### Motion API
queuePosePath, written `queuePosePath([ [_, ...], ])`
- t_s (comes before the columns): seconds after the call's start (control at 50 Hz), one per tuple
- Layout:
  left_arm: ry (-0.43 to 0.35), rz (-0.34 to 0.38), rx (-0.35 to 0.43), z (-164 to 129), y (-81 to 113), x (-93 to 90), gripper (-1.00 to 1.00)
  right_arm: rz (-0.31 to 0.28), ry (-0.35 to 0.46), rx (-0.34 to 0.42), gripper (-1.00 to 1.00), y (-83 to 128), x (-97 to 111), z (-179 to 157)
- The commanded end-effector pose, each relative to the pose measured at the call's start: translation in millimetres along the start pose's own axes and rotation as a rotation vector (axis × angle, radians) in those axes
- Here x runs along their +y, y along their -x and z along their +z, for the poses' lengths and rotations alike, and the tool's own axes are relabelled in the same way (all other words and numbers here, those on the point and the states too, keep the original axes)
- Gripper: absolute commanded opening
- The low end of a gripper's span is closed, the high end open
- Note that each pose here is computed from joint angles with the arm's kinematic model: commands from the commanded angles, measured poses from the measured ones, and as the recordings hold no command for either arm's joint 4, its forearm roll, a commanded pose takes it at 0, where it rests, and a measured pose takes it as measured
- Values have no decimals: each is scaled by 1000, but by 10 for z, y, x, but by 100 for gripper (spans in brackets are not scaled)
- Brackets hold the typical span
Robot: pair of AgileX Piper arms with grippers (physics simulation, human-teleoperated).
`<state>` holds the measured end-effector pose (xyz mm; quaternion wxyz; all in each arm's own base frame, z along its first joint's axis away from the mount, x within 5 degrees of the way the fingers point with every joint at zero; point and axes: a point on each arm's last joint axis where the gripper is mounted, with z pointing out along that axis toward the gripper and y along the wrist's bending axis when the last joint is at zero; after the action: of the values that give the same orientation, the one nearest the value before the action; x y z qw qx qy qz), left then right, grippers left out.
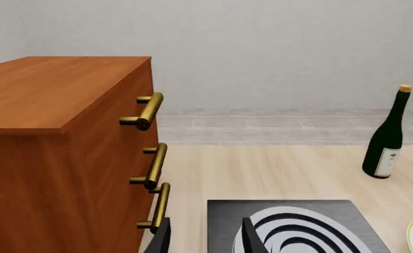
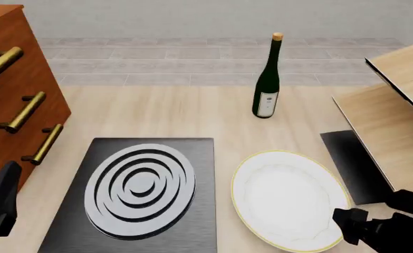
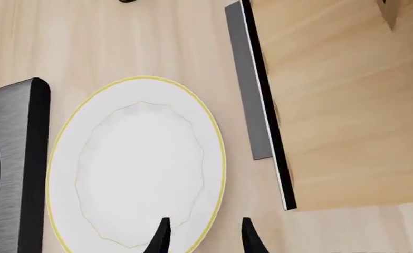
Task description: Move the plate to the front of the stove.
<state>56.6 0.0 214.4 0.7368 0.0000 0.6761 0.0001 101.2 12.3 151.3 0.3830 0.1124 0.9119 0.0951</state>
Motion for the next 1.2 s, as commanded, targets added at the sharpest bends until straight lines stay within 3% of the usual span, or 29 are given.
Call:
queuePosePath([
  [0.02, 0, 0, 0, 0, 0, 0, 100, 21, -4, 13, 100, -66, -23, 66],
  [1.2, 0, 0, 0, 0, 0, 0, 100, 62, 8, 78, 100, -97, 35, 342],
])
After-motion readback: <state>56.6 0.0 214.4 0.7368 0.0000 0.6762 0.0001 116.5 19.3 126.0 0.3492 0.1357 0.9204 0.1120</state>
